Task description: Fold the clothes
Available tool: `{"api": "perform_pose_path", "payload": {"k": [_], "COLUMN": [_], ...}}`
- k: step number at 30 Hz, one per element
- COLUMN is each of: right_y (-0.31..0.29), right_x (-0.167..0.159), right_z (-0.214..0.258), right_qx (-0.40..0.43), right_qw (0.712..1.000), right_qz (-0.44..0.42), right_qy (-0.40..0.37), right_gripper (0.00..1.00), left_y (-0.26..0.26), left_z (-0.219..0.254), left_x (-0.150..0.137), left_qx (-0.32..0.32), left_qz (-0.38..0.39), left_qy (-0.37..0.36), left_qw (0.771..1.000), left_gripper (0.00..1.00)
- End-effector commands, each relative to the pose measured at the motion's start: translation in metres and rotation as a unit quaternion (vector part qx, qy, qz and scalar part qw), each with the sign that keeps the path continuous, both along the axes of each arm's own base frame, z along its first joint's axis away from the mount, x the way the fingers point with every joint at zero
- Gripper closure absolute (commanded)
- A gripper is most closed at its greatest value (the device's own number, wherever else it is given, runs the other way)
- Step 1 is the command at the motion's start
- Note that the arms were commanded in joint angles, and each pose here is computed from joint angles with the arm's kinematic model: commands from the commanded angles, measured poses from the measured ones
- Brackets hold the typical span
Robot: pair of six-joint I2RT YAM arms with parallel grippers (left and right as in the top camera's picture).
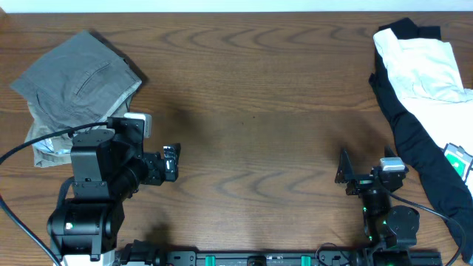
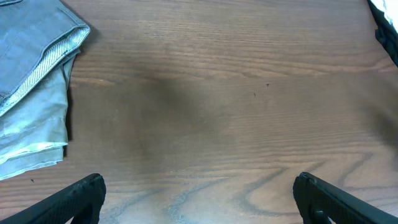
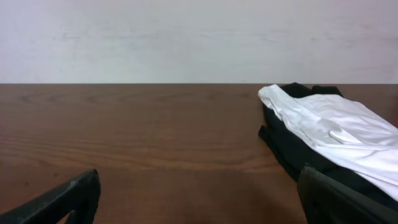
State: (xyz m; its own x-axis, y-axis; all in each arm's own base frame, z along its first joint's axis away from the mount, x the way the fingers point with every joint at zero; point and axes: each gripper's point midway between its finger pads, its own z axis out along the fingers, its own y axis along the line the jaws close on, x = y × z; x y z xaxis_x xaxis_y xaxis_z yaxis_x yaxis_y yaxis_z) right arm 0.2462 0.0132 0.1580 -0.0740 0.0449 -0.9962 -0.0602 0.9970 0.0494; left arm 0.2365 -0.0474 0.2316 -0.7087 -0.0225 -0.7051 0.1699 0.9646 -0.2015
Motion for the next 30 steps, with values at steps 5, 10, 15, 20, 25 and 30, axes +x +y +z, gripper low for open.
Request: {"api": "perform_pose_path", "payload": {"k": [5, 10, 15, 20, 25, 30], "right_y": [-0.0005, -0.0005, -0.0005, -0.0005, -0.0005, -0.0005], "right_x": [-0.0003, -0.0003, -0.0003, -0.0003, -0.0003, -0.0003], "right_z": [-0.0005, -0.0005, -0.0005, -0.0004, -0.0005, -0.0005], "right_qx": [-0.007, -0.007, -0.007, -0.007, -0.007, -0.007], "right_qw": [1.000, 1.000, 1.000, 1.000, 1.000, 1.000], "right_qz": [0.001, 0.001, 0.001, 0.001, 0.001, 0.001], "right_qy": [0.000, 0.000, 0.000, -0.001, 0.000, 0.000], "right_gripper": [0.01, 0.01, 0.01, 0.01, 0.01, 0.01], "left_y": [0.0004, 0.0004, 0.0004, 0.0004, 0.0004, 0.0049], "left_z": [-0.0021, -0.0020, -0.0020, -0.0021, -0.0018, 0.0027], "left_x": [-0.0005, -0.0005, -0.0005, -0.0005, -0.0007, -0.0080], "left_qx": [0.003, 0.003, 0.003, 0.003, 0.003, 0.018], "left_qz": [0.000, 0.000, 0.000, 0.000, 0.000, 0.003], "left_qy": [0.002, 0.002, 0.002, 0.002, 0.001, -0.011], "left_qw": [1.000, 1.000, 1.000, 1.000, 1.000, 1.000], "left_gripper": [0.02, 0.02, 0.02, 0.02, 0.02, 0.02]}}
